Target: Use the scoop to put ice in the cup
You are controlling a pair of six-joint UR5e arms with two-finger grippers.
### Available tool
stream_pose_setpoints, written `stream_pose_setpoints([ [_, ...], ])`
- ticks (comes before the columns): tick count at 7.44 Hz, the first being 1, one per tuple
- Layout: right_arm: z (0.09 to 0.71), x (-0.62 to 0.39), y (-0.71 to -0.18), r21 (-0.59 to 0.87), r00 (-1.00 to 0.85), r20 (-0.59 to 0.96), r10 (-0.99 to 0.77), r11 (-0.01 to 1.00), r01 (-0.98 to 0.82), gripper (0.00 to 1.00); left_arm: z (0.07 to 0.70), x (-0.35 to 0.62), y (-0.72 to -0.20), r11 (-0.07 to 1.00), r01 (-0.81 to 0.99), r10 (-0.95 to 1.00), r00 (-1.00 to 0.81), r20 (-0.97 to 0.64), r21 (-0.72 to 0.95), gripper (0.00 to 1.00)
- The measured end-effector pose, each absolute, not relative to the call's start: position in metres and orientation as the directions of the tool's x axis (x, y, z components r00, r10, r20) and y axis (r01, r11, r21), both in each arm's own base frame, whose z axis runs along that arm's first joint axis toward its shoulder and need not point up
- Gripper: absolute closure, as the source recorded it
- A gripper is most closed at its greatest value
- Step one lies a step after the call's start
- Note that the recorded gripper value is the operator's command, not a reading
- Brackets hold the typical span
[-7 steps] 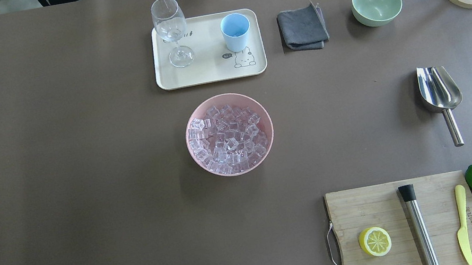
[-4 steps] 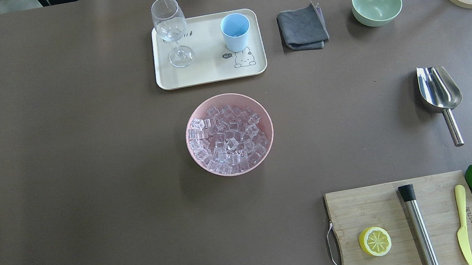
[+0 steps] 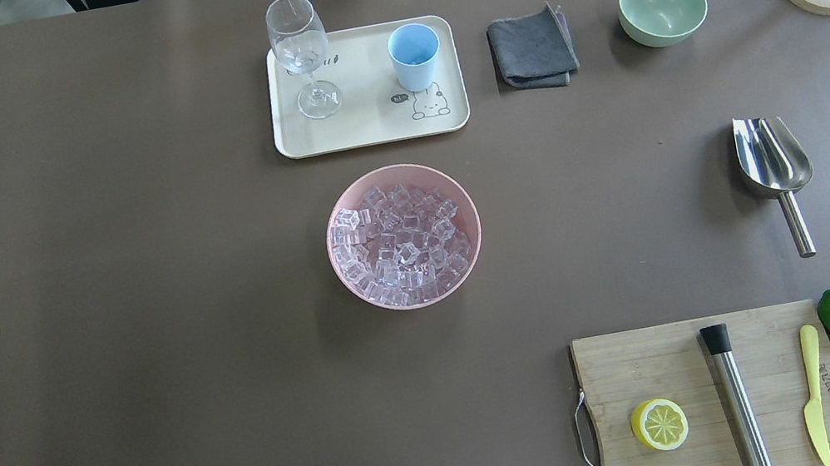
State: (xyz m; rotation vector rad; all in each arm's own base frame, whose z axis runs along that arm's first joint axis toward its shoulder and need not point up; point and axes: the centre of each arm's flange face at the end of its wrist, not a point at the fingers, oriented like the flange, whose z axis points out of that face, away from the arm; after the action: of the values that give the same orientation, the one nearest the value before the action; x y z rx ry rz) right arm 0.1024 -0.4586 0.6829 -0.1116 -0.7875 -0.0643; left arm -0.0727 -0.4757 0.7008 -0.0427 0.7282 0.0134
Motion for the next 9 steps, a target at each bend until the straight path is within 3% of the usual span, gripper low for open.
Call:
stream_pose_setpoints([
  [9,0.6924,0.1011,-0.4557,-0.107,0.692,0.722,0.019,0.991,0.085,0.0,0.7097,-0.0701,-0.4729,0.998,-0.027,-0.018,0.72,-0.693,-0.054,0.02],
])
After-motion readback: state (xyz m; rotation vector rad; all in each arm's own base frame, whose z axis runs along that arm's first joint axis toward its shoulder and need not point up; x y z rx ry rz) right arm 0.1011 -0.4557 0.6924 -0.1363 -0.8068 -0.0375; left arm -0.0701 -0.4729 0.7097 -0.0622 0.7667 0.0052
